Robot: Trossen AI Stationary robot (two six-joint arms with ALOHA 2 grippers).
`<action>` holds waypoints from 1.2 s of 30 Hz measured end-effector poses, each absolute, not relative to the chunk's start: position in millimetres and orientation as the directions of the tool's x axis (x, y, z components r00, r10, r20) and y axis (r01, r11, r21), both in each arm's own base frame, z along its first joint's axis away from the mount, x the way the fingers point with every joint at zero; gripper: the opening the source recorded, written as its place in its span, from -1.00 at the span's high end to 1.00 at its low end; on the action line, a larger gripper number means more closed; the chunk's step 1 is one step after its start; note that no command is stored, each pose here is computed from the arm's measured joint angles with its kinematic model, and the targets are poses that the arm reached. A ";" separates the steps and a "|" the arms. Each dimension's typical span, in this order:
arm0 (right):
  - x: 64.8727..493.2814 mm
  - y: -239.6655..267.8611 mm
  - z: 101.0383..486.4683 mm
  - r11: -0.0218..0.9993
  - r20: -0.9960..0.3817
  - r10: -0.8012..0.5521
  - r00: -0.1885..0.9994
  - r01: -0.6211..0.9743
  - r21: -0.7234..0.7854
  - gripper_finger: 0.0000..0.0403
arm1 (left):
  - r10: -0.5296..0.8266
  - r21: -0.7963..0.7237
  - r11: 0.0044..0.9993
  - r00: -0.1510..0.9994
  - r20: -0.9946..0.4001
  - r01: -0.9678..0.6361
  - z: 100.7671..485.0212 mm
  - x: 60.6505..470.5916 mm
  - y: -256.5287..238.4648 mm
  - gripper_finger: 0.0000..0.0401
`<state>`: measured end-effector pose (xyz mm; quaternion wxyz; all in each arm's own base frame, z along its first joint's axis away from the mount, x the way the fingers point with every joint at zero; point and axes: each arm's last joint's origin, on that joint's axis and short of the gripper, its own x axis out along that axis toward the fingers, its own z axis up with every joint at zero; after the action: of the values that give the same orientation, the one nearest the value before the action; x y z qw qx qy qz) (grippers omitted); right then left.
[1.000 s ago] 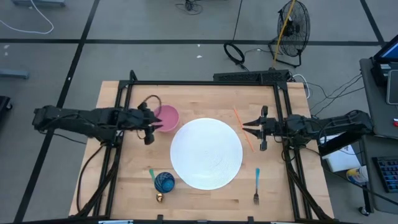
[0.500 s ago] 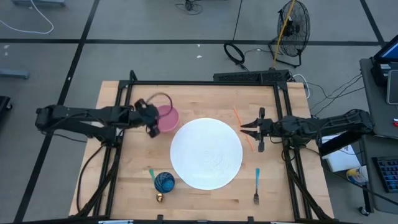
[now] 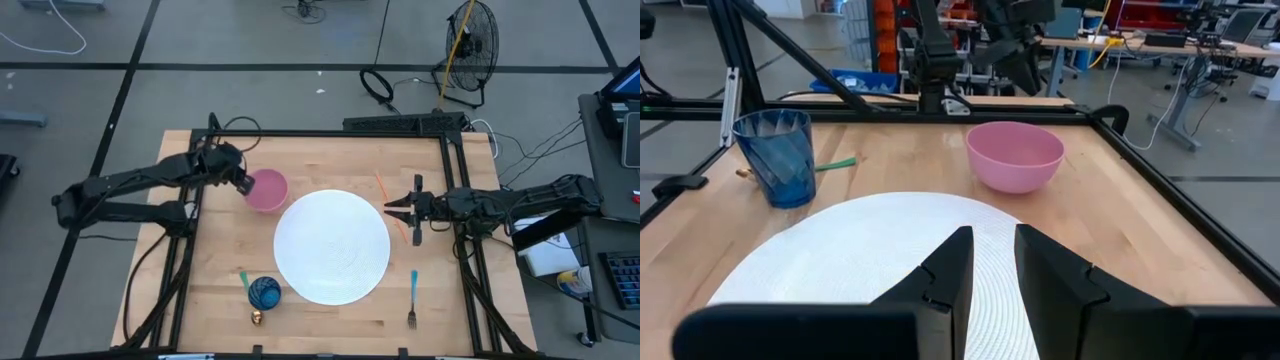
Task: Pick & Place Utensil
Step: Put the pink bowl on the white mat
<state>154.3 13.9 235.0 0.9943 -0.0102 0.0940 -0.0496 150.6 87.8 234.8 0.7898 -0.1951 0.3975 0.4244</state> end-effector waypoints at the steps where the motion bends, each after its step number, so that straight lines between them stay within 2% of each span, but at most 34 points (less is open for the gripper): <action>1: 154.4 13.9 234.9 0.995 -0.187 -0.101 0.977 0.097 -0.030 0.63 | 0.517 0.030 0.553 0.314 -0.796 -0.833 234.1 149.9 90.2 0.43; 10: 154.4 13.9 234.9 0.995 -0.187 -0.100 0.977 0.094 -0.040 0.63 | 0.388 -0.010 0.631 0.327 -0.862 -0.776 215.6 162.3 107.5 0.43; 20: 154.5 15.7 234.7 0.999 -0.190 -0.043 0.981 0.040 -0.019 0.63 | 0.371 0.007 0.591 0.264 -0.890 -0.807 199.8 166.4 124.1 0.43; 27: 154.5 15.7 234.7 0.999 -0.190 -0.039 0.981 0.037 -0.018 0.63 | 0.293 -0.039 0.617 0.276 -0.915 -0.786 191.6 169.7 126.2 0.44; 36: 154.4 15.7 234.7 0.999 -0.191 -0.040 0.981 0.037 -0.018 0.63 | 0.312 -0.056 0.624 0.314 -0.897 -0.779 197.8 169.0 125.4 0.44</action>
<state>154.4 15.7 234.7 0.9952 -0.0074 0.0959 -0.0193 169.0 125.4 197.8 0.7709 -0.2503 0.4668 0.3538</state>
